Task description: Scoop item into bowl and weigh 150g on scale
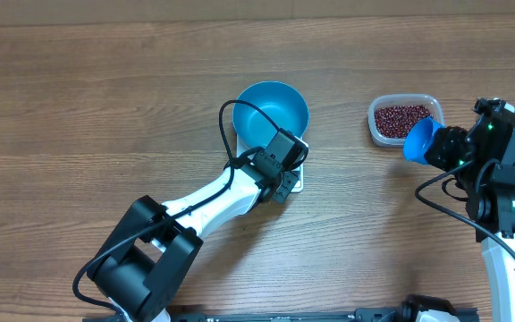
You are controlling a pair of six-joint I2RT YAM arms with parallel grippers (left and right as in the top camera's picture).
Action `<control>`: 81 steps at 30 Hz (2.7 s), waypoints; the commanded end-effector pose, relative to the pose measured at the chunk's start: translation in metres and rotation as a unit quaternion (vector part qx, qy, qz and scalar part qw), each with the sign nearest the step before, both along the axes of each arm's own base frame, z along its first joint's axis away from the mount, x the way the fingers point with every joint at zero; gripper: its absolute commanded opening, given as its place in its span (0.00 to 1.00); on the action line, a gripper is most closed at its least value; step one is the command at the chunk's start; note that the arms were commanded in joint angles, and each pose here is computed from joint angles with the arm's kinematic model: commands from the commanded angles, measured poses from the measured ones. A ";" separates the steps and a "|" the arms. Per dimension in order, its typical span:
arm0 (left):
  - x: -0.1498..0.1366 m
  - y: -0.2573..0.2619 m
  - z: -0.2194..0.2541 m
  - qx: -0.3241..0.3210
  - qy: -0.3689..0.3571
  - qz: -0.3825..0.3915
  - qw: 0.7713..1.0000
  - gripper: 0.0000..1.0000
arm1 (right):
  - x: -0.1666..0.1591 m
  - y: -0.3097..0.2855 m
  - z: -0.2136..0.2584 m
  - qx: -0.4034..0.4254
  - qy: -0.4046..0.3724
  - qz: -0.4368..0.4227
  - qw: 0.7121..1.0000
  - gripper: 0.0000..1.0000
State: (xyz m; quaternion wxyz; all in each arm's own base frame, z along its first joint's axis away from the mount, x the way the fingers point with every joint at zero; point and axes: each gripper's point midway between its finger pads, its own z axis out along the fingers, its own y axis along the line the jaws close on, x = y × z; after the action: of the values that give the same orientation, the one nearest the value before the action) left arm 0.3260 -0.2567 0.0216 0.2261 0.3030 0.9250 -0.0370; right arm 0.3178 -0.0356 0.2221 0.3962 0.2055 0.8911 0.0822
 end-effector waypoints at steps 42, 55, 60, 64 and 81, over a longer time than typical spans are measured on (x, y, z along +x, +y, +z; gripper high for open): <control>0.003 0.009 -0.006 0.016 -0.009 0.014 1.000 0.04 | 0.002 -0.001 0.009 -0.003 -0.011 0.001 1.000 0.04; 0.003 0.009 -0.006 0.016 -0.009 0.014 1.000 0.04 | 0.001 -0.001 0.008 -0.003 -0.008 0.001 1.000 0.04; 0.003 0.009 -0.006 0.016 -0.008 0.014 1.000 0.04 | 0.001 -0.001 0.007 -0.003 -0.007 0.001 1.000 0.04; 0.003 0.009 -0.007 0.017 -0.008 0.014 1.000 0.04 | 0.001 -0.001 0.007 -0.002 -0.007 0.001 1.000 0.04; -0.001 0.012 -0.013 0.021 -0.004 0.014 1.000 0.04 | 0.000 -0.001 0.007 -0.002 -0.006 0.001 1.000 0.04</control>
State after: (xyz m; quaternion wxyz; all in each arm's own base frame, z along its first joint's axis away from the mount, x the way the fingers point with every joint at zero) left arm 0.3295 -0.2530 0.0204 0.2357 0.2991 0.9243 -0.0251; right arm 0.3154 -0.0352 0.2195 0.3893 0.2066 0.8939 0.0818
